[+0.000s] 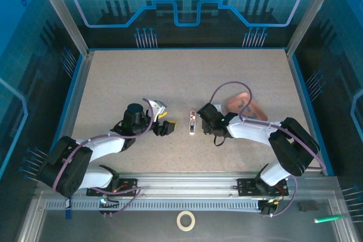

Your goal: Load the staples into the stapler

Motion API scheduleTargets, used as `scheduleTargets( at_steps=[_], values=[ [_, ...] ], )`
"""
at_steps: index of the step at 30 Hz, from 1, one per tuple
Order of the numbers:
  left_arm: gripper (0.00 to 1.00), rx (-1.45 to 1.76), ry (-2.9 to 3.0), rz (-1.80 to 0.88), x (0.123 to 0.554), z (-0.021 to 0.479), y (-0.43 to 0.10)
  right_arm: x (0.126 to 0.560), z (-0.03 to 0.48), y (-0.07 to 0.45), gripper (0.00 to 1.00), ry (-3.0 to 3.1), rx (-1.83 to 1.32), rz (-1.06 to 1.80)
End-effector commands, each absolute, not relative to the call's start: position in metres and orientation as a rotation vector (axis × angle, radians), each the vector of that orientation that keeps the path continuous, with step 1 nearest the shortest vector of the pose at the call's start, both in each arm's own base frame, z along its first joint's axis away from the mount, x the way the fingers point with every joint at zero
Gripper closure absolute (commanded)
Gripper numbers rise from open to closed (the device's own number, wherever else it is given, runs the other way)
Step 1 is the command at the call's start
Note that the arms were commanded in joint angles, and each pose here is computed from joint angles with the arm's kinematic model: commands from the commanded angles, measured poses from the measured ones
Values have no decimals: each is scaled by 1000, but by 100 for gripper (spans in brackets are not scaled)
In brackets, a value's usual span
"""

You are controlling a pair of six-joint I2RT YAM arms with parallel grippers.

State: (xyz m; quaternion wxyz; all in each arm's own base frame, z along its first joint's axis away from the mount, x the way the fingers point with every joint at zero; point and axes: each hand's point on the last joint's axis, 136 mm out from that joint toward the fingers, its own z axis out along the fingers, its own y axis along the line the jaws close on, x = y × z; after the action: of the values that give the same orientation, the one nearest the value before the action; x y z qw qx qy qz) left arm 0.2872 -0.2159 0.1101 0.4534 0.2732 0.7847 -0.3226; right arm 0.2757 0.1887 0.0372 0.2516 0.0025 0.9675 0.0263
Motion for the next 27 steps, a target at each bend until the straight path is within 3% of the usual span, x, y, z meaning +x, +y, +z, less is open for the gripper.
scheduleTargets(
  at_steps=[1, 11, 27],
  values=[
    [20, 714, 1880, -810, 287, 128, -222, 279, 56, 193, 71, 2601, 6, 65],
    [20, 711, 1893, -777, 282, 141, -220, 276, 118, 179, 67, 2504, -11, 121],
    [20, 641, 1971, -698, 280, 155, -222, 249, 133, 163, 66, 2614, 16, 306]
  ],
)
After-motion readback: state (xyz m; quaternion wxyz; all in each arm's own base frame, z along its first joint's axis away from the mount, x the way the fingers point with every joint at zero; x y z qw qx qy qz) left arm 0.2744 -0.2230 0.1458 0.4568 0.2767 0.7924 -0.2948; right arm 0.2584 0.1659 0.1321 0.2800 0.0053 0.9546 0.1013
